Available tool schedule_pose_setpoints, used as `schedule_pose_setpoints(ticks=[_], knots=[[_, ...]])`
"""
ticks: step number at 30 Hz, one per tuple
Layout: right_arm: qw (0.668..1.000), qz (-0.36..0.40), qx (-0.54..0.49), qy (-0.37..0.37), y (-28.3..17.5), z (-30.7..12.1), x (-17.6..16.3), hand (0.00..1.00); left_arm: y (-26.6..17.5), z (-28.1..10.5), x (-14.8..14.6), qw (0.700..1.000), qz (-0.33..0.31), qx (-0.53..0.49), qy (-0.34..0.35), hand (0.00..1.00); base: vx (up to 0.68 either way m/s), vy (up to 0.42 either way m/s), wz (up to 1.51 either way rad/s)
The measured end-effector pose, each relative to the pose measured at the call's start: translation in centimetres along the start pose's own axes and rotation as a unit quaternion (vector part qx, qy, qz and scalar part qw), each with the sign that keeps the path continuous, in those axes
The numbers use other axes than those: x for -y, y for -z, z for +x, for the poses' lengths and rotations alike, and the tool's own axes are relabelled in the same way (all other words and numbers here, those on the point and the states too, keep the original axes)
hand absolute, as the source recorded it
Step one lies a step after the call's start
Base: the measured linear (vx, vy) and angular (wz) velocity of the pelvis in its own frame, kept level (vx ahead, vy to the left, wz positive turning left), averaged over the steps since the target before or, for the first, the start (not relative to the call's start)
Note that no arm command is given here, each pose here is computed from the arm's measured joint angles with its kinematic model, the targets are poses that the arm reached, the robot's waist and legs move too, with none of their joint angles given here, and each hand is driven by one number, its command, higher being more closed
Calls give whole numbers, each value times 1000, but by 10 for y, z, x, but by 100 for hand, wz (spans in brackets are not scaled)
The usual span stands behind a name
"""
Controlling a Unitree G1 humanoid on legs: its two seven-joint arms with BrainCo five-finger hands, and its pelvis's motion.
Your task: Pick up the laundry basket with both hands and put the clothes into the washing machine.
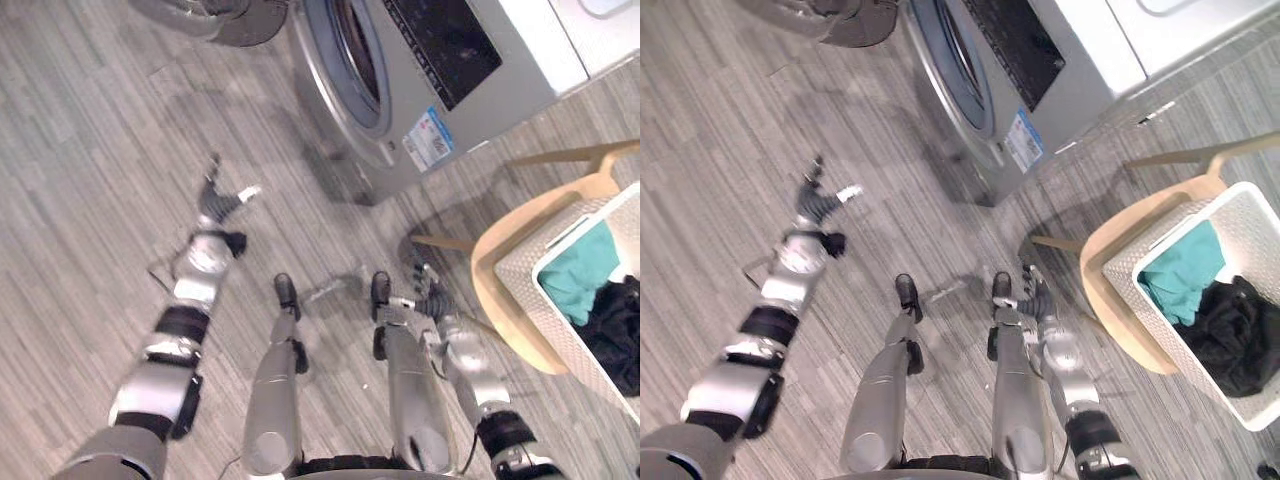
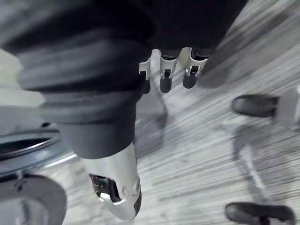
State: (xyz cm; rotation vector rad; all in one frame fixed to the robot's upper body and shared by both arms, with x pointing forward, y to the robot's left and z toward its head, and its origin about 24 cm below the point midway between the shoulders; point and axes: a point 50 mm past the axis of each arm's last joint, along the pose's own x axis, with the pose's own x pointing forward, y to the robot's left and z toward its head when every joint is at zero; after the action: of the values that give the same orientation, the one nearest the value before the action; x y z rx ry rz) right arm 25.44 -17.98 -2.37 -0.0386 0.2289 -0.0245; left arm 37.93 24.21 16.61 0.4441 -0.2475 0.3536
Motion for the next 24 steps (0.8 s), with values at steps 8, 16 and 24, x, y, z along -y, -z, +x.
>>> schedule_pose_setpoints(ticks=[8,16,24], knots=[[999,50,13,11,6,-29,-10,0,-72,37,-56,992,27,97,-73,0,26,-28,-14],[992,92,82,37,-20,-36,-8,0,-96,44,-91,984,17,121,-128,0,33,-20,-7],[984,132,113,46,-33,-40,-7,0,-71,38,-120,980,-13,68,-184,0,27,0,-2]])
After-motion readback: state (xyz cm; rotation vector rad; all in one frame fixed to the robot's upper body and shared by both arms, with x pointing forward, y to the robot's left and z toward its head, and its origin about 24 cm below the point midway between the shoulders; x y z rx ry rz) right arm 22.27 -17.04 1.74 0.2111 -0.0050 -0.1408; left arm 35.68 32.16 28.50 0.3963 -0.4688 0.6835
